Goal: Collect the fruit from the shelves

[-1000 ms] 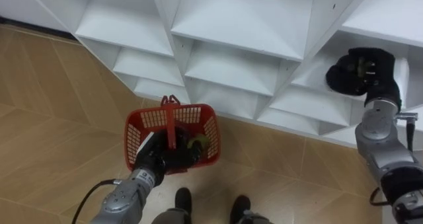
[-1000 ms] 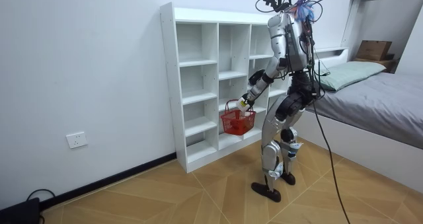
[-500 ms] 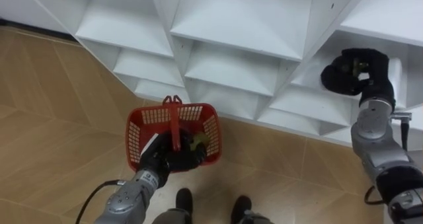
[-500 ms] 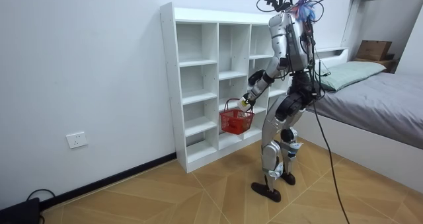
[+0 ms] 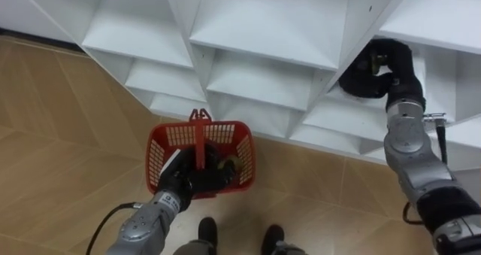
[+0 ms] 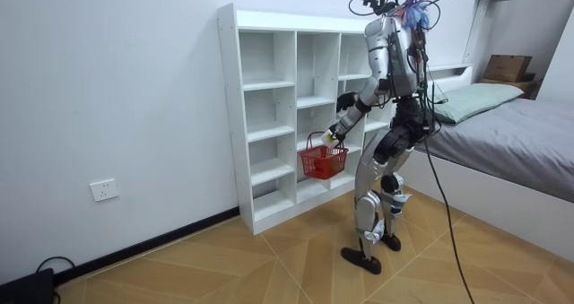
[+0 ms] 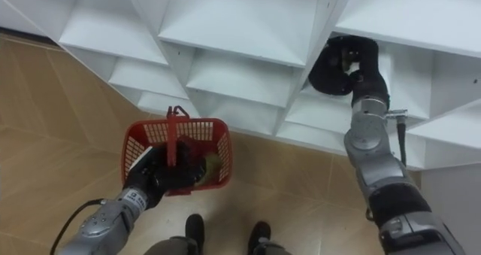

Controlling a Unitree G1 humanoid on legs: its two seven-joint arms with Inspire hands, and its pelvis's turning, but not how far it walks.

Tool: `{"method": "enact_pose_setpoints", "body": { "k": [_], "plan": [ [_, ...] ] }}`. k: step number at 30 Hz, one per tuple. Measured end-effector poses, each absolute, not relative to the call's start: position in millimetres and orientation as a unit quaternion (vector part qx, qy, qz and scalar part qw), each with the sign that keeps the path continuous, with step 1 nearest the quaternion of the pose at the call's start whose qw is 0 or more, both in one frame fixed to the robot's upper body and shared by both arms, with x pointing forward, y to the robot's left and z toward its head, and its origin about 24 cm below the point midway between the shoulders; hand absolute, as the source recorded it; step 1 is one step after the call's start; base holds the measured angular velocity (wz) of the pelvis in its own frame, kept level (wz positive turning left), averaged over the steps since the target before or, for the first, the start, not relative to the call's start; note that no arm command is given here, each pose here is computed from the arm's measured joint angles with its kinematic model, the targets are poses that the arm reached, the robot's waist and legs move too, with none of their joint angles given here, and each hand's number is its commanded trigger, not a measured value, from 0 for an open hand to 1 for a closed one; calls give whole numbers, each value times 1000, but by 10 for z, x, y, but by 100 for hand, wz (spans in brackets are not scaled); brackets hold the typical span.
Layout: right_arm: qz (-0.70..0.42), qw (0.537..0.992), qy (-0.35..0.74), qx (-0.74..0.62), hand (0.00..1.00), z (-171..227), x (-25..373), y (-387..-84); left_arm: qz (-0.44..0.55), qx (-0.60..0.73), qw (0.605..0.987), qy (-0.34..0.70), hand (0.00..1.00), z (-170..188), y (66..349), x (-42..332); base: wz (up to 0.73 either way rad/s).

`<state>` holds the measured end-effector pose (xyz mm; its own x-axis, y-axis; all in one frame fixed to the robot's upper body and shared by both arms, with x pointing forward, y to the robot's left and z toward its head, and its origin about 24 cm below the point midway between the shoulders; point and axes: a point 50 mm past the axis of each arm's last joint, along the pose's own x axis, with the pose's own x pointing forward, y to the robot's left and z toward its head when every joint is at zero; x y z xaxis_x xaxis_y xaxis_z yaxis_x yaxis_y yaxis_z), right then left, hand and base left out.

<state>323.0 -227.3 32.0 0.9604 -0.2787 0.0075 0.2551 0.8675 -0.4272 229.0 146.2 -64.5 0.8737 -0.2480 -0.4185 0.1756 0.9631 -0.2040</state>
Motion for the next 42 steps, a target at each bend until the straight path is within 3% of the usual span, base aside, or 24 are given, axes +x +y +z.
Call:
{"method": "enact_pose_setpoints", "body": {
  "k": [32, 42],
  "plan": [
    [86, 983, 102, -128, 100, -303, 2399, -1659, -116, -113, 961, 223, 100, -693, 1367, 2103, -3],
    [179, 974, 89, -107, 100, -256, 2300, -1390, -125, -121, 959, 222, 100, -700, 1297, 2079, -2]
  ]
}}
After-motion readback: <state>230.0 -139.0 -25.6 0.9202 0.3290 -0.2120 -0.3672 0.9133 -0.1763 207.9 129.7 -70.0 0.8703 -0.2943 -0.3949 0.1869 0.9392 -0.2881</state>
